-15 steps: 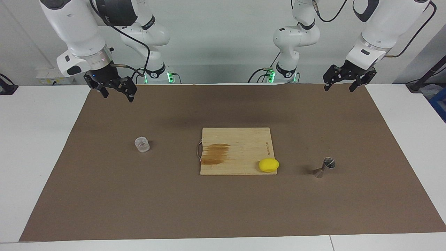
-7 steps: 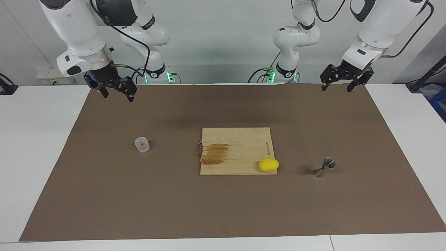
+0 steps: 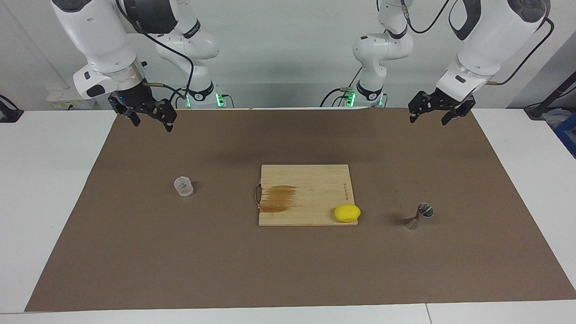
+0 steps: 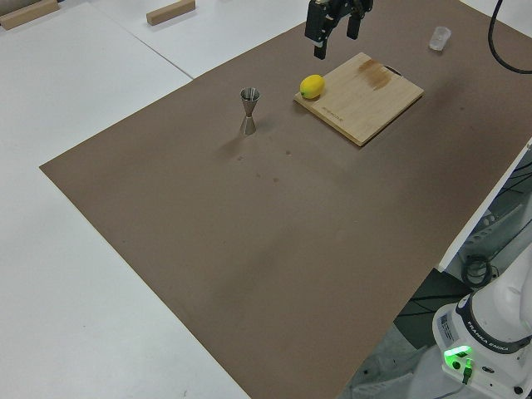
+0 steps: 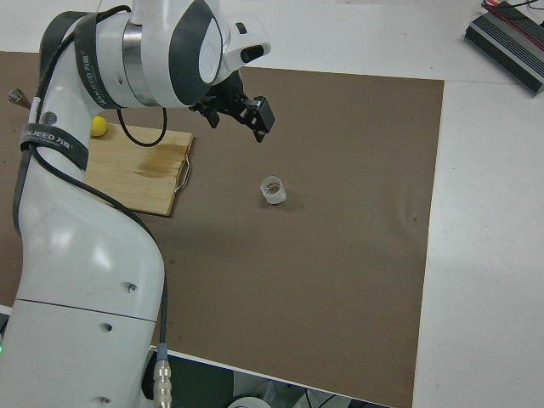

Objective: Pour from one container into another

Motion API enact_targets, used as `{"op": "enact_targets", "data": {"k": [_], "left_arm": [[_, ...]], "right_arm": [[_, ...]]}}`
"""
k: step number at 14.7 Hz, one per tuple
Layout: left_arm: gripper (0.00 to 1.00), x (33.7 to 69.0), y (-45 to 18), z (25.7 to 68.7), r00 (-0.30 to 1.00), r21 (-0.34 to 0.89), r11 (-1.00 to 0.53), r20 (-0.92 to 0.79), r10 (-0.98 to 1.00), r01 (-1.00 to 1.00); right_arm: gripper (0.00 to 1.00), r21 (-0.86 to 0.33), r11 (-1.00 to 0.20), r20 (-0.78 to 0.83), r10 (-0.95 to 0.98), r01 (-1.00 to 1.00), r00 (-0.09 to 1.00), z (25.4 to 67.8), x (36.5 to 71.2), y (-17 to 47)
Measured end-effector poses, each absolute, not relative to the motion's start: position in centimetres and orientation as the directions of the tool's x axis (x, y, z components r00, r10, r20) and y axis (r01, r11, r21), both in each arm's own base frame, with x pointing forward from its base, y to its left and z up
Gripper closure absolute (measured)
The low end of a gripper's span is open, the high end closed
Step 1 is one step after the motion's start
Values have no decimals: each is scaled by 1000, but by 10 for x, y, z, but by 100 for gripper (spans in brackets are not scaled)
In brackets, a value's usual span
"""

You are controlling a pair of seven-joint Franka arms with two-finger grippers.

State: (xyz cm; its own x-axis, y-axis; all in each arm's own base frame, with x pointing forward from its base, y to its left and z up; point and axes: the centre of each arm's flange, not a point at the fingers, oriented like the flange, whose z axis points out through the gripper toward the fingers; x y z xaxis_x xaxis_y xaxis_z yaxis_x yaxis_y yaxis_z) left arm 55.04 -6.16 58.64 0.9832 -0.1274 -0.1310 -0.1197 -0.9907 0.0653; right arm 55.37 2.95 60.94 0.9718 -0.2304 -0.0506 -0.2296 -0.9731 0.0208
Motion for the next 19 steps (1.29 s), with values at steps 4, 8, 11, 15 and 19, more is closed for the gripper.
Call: {"op": "enact_targets", "data": {"k": [4, 8, 11, 15, 19], "left_arm": [[0, 594, -46, 533, 979, 97, -993, -185, -89, -72], [0, 625, -21, 488, 966, 175, -979, -252, 62, 109], [0, 635, 6, 456, 923, 227, -930, -325, 208, 289], [0, 636, 56, 430, 741, 264, -734, -495, 454, 626], [0, 641, 66, 419, 478, 154, -497, -608, 634, 854]], "right_arm": [[1, 21, -973, -51, -230, -230, 972, 609, 554, 30], [1, 21, -973, -51, -230, -230, 972, 609, 554, 30], [1, 21, -973, -51, -230, -230, 972, 609, 554, 30], [1, 21, -973, -51, -230, -230, 972, 609, 554, 30], [1, 21, -973, -51, -230, -230, 972, 609, 554, 30]]}}
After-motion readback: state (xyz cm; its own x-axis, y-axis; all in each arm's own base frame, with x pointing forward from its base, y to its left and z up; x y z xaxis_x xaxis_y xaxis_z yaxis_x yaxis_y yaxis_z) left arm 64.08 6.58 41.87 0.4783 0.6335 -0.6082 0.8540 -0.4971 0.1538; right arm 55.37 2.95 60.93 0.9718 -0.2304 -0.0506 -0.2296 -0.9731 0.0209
